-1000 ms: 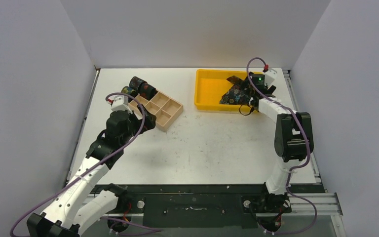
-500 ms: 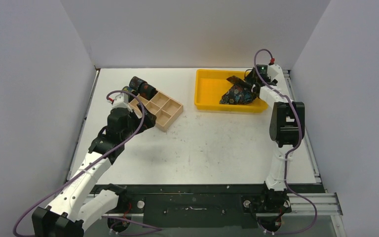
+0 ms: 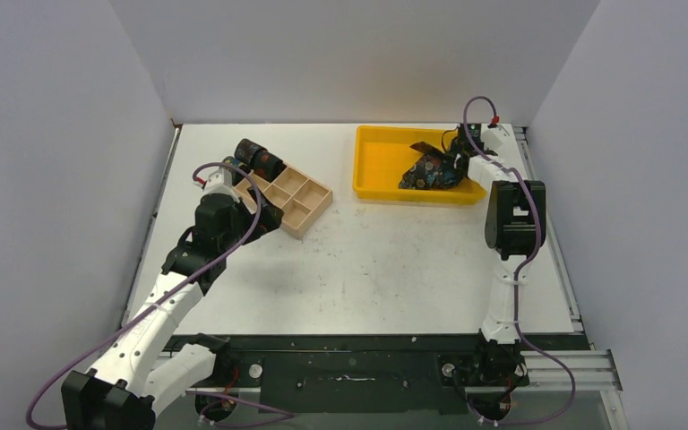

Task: Roll the ties
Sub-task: Pick up the tie from the bin, then place the tie at the center of the board.

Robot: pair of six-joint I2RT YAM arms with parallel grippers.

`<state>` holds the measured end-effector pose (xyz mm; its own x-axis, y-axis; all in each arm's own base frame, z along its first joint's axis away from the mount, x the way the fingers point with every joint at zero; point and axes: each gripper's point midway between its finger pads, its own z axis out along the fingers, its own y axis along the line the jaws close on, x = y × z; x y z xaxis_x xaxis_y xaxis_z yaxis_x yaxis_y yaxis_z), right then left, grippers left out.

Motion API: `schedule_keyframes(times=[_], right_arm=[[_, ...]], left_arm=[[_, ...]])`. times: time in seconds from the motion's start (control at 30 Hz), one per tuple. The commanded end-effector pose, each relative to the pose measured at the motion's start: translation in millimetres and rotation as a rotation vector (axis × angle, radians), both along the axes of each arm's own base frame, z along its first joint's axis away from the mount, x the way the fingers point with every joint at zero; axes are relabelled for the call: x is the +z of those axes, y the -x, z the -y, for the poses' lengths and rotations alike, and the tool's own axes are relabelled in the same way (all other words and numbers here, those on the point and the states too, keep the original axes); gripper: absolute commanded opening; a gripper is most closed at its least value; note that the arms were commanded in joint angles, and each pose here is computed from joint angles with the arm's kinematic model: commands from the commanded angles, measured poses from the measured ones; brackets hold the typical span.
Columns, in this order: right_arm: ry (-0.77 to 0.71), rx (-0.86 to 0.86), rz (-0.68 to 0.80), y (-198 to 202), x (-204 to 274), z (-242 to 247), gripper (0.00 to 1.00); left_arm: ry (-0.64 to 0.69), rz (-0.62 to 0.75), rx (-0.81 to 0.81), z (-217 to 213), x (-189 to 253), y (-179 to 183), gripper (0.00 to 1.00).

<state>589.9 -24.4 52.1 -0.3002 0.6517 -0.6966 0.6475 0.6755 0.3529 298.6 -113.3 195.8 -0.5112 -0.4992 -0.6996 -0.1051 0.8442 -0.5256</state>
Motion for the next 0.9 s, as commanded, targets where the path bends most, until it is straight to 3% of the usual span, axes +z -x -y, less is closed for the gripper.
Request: schedule_keyframes(times=[0.0,0.07,0.1,0.23,0.5,0.67,0.77,0.87], right_arm=[[-0.035,-0.026,0.015,-7,-1,6,0.29],[-0.025,-0.004,0.056,-11,16,4,0.11],[-0.027,0.009,0.081,-13,26,3,0.06],[-0.015,0.069,0.179,-22,82,-2,0.05],[0.053,0.211,0.543,7,273,-35,0.05],[0.085,0.445,0.689,74,337,-98,0.05],[0.041,0.669,0.765,139,351,-149,0.05],[-0.019,0.949,0.743,211,320,-203,0.05]], left_arm=[[0.023,0.048,-0.001,2,13,-6,0.97],[0.020,0.050,0.004,0,13,-6,0.97],[0.021,0.052,0.003,1,14,-6,0.97],[0.031,0.060,0.001,1,17,-5,0.97],[0.077,0.120,0.025,-7,35,-4,0.97],[0.119,0.172,0.042,-14,49,-5,0.97],[0.122,0.194,0.027,-13,56,-4,0.97],[0.125,0.208,-0.041,-2,61,-1,0.97]])
